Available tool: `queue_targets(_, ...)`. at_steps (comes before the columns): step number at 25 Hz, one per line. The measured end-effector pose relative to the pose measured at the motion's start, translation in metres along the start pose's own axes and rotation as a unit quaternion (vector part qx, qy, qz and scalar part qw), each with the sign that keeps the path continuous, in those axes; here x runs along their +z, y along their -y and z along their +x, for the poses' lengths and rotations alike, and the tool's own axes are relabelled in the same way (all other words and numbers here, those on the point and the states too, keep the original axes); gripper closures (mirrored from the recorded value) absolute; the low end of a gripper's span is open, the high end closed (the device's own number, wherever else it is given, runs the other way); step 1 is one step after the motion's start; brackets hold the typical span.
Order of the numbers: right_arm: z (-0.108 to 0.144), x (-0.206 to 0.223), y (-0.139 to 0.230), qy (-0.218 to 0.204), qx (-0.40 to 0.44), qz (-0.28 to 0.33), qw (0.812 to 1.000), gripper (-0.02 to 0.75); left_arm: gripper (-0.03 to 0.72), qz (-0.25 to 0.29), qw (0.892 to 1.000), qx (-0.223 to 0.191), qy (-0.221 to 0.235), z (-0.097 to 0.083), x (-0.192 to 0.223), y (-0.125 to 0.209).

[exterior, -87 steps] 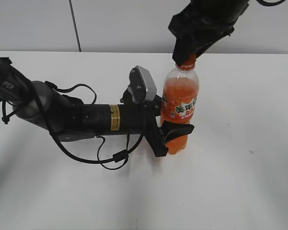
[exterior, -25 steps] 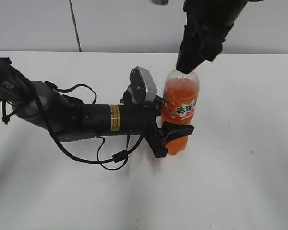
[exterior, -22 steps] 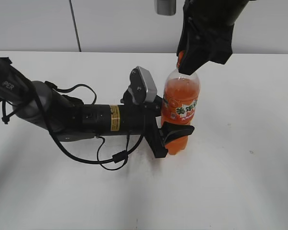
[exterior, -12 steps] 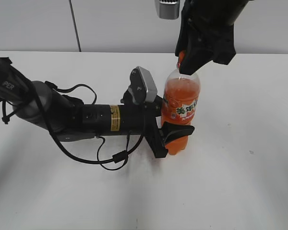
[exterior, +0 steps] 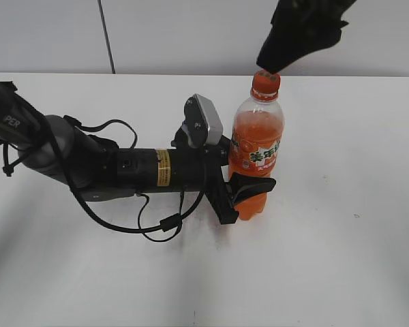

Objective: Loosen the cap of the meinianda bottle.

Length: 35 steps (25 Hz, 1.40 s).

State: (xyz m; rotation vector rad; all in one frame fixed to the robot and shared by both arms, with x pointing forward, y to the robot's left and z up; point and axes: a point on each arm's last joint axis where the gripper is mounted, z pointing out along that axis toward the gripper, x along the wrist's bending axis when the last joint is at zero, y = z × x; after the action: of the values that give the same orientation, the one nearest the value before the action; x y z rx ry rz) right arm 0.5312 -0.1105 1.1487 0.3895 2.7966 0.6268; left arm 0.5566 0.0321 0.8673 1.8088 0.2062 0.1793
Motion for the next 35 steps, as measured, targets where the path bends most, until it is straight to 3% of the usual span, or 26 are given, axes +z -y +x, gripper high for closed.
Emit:
queue_targets(2, 0.001, -0.007, 0.000, 0.006, 0.129, -0.005, 0.992, 0.172, 0.286, 0.000, 1.000, 0.000, 0.000, 0.000, 0.000, 0.000)
queue_targets(4, 0.001, -0.007, 0.001, 0.012, 0.264, -0.003, 0.964, 0.172, 0.286, 0.000, 1.000, 0.000, 0.000, 0.000, 0.000, 0.000)
queue_targets(7, -0.002, -0.003, 0.003, 0.023, 0.357, 0.007, 0.934, 0.172, 0.286, 0.000, 1.000, 0.000, 0.000, 0.000, 0.000, 0.000)
queue_targets(16, -0.012, 0.044, 0.005, 0.006, 0.395, 0.058, 0.917, 0.197, 0.286, 0.000, 1.000, 0.000, 0.000, 0.000, 0.000, 0.000)
queue_targets(20, -0.013, 0.053, 0.006, 0.002, 0.397, 0.067, 0.915, 0.295, 0.286, 0.000, 1.000, 0.000, 0.000, 0.000, 0.000, 0.000)
queue_targets(23, -0.014, 0.055, 0.006, -0.001, 0.396, 0.069, 0.916, 0.430, 0.286, -0.001, 1.000, -0.001, 0.000, 0.000, 0.000, 0.000)
queue_targets(24, -0.013, 0.055, 0.006, -0.002, 0.391, 0.069, 0.918, 0.464, 0.286, -0.001, 1.000, -0.001, 0.000, 0.000, 0.000, 0.000)
queue_targets(27, -0.013, 0.055, 0.006, -0.005, 0.354, 0.069, 0.933, 0.464, 0.286, 0.000, 1.000, -0.001, 0.000, 0.000, 0.000, 0.000)
queue_targets(29, -0.013, 0.055, 0.006, -0.011, 0.292, 0.068, 0.954, 0.464, 0.286, 0.000, 1.000, -0.001, 0.000, 0.000, 0.000, 0.000)
queue_targets(32, -0.013, 0.055, 0.005, -0.026, 0.116, 0.062, 0.991, 0.464, 0.286, 0.000, 1.000, 0.000, 0.001, 0.000, 0.000, 0.000)
queue_targets(35, -0.013, 0.055, 0.005, -0.038, -0.074, 0.057, 0.995, 0.464, 0.286, 0.000, 1.000, 0.000, 0.001, 0.000, 0.000, 0.000)
